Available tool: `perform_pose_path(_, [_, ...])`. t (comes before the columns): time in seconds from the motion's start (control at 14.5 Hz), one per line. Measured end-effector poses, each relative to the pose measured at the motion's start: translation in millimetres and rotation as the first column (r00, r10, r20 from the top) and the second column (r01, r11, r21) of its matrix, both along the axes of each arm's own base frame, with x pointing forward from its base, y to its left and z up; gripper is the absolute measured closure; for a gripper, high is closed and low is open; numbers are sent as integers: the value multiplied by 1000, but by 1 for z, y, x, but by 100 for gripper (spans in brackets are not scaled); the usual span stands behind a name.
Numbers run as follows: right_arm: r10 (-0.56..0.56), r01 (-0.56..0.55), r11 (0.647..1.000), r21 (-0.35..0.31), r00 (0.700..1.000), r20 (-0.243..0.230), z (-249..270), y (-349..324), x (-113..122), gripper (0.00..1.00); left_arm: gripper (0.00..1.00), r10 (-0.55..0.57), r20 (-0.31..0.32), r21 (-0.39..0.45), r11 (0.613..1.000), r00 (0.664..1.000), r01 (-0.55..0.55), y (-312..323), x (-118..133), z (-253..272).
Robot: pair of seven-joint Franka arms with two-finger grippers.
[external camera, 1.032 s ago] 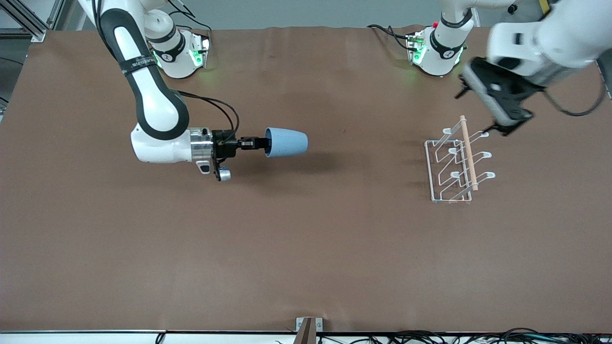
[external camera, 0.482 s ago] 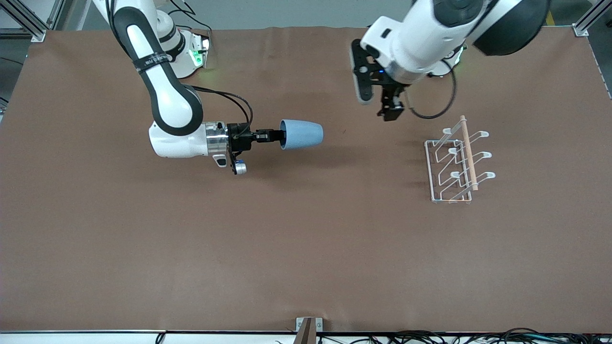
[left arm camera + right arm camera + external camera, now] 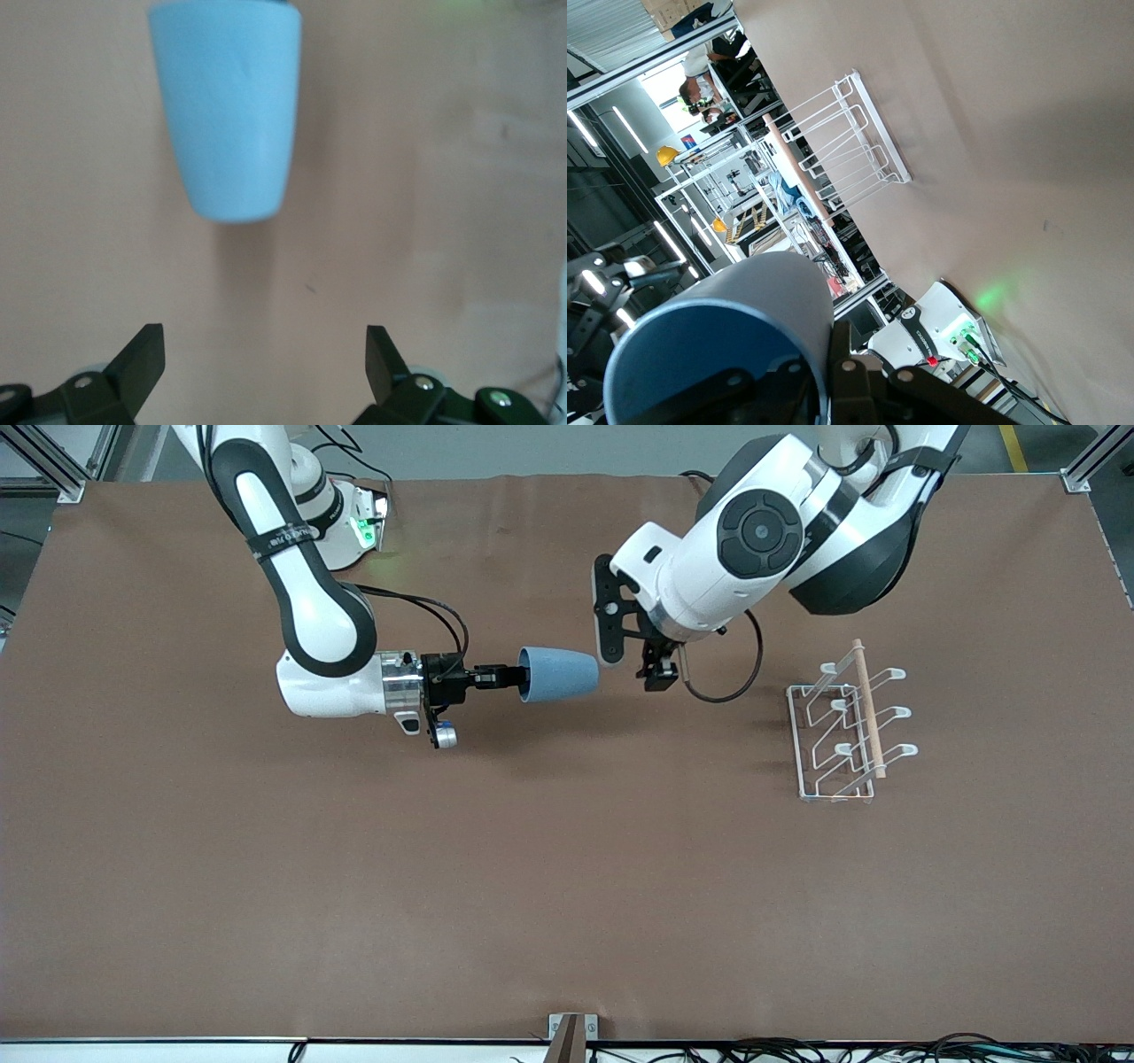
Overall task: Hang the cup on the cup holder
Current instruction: 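Move the left gripper to the cup rim and grasp it, then open the right gripper and release the cup to the left gripper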
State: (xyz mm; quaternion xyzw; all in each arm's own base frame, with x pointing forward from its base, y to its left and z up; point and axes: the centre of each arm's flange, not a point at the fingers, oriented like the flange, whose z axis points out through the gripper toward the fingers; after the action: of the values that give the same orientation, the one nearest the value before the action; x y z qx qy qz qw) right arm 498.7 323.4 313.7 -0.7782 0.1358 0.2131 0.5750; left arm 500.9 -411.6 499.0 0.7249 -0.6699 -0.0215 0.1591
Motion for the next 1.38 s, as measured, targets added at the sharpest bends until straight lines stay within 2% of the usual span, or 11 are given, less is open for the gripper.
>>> perform_pose_path(0.48, [0,0,1000,0,1000,-1,-1,0,0,95,0,-17,27,-66,998,999,18,-45,-4,-34])
perform_pose_path(0.83, [1,-1,1000,0,1000,-2,-1,0,-1,95,0,5,54,-113,994,999,1,-61,2,-52])
perform_pose_path(1.24, [2,-2,1000,4,1000,-4,0,2,-2,95,0,98,3,-161,982,995,-96,-70,6,-65])
perform_pose_path(1.38, [-3,3,1000,8,1000,-6,0,2,-1,95,4,99,-3,-160,982,995,-98,-71,6,-69])
